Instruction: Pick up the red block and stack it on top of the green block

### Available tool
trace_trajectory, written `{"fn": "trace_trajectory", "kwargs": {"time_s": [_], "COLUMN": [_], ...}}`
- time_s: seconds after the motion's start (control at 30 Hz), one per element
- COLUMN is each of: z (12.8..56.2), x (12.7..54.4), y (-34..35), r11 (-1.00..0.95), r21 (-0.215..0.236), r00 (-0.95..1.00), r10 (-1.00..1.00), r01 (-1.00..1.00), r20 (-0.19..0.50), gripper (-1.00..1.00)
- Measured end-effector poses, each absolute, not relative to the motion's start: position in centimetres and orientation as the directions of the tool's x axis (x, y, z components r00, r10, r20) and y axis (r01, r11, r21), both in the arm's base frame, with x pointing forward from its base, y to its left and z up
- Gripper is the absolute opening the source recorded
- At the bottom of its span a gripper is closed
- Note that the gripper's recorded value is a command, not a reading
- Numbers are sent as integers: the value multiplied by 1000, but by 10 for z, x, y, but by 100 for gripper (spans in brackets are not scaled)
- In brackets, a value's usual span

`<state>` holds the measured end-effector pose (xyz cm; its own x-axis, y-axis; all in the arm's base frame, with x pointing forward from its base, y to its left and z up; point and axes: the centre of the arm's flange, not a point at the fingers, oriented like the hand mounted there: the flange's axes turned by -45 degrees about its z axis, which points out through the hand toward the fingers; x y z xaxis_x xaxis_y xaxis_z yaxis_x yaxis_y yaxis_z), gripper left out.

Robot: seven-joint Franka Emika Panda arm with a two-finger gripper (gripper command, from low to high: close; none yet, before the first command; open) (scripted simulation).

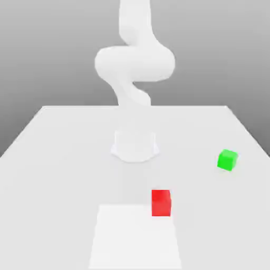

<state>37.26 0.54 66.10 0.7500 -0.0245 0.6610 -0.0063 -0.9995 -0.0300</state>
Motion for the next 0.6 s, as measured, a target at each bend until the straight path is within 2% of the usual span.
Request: {"fn": "trace_trajectory", "kwargs": {"time_s": [0.13, 0.3, 0.4, 0.6], "z": [562, 436, 361, 209], "x": [406, 411, 395, 334], "y": [20, 42, 54, 68], "r11": [-998, -998, -999, -1000], "r21": [-56, -63, -53, -5], "r00": [840, 927, 965, 999], "r10": [-34, -32, -27, -17], "r01": [-5, -9, -13, -16], "r20": [541, 374, 261, 29], "gripper": [0, 0, 0, 0]}}
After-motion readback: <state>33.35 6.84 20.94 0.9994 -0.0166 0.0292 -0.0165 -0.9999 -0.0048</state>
